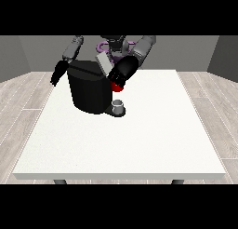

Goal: Insert the coffee pod into the coffee machine and close the lid

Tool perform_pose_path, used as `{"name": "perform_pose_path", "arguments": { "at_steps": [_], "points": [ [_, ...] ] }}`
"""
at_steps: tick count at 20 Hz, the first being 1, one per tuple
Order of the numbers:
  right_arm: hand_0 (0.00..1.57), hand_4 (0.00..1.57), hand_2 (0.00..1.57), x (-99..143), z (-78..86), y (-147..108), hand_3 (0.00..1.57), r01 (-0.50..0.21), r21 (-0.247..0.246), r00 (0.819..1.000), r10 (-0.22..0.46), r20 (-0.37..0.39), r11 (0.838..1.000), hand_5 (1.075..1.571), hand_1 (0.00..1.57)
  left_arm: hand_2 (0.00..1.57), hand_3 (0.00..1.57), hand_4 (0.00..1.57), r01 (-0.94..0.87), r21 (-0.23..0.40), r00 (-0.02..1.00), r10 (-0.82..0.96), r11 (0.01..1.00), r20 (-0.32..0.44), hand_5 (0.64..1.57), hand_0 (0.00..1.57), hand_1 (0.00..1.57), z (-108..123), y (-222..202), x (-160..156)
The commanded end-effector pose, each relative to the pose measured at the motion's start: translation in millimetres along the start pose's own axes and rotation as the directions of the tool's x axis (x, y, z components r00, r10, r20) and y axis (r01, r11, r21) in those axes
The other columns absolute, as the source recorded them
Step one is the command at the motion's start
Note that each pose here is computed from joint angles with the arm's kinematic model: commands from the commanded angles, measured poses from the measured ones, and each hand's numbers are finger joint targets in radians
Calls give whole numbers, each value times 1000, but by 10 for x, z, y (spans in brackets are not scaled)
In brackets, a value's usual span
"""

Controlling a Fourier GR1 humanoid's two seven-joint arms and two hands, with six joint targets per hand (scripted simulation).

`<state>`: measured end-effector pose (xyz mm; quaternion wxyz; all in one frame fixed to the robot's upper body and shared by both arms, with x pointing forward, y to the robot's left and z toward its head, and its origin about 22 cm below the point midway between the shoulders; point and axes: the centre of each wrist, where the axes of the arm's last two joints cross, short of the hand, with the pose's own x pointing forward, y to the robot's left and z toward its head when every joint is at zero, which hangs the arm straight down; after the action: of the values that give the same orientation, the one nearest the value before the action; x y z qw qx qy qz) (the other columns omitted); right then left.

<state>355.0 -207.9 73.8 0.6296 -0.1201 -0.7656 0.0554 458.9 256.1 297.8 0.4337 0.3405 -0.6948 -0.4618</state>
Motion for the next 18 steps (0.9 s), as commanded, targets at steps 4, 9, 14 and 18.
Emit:
{"name": "perform_pose_path", "arguments": {
  "at_steps": [4,9,14,18],
  "points": [
    [0,185,0,-25,64,32,0,-11,6,1000,11,-1,1000,1571,0,1075,800,0,90,17,996,-90,996,16,1571,1088,1088,80,34,-132],
    [0,173,0,36,-91,-201,0,-16,-2,999,16,45,1000,1571,0,871,653,0,113,82,992,-116,990,41,1571,742,742,39,130,-12],
    [0,152,0,123,-74,-26,0,-33,-16,999,34,27,999,1571,0,623,490,0,128,43,992,-128,991,6,1571,0,0,79,93,-139],
    [0,171,0,-100,23,-99,0,-27,16,1000,27,-13,999,1571,0,526,441,0,110,54,994,-110,992,-4,1571,0,0,86,153,-139]
  ]
}}
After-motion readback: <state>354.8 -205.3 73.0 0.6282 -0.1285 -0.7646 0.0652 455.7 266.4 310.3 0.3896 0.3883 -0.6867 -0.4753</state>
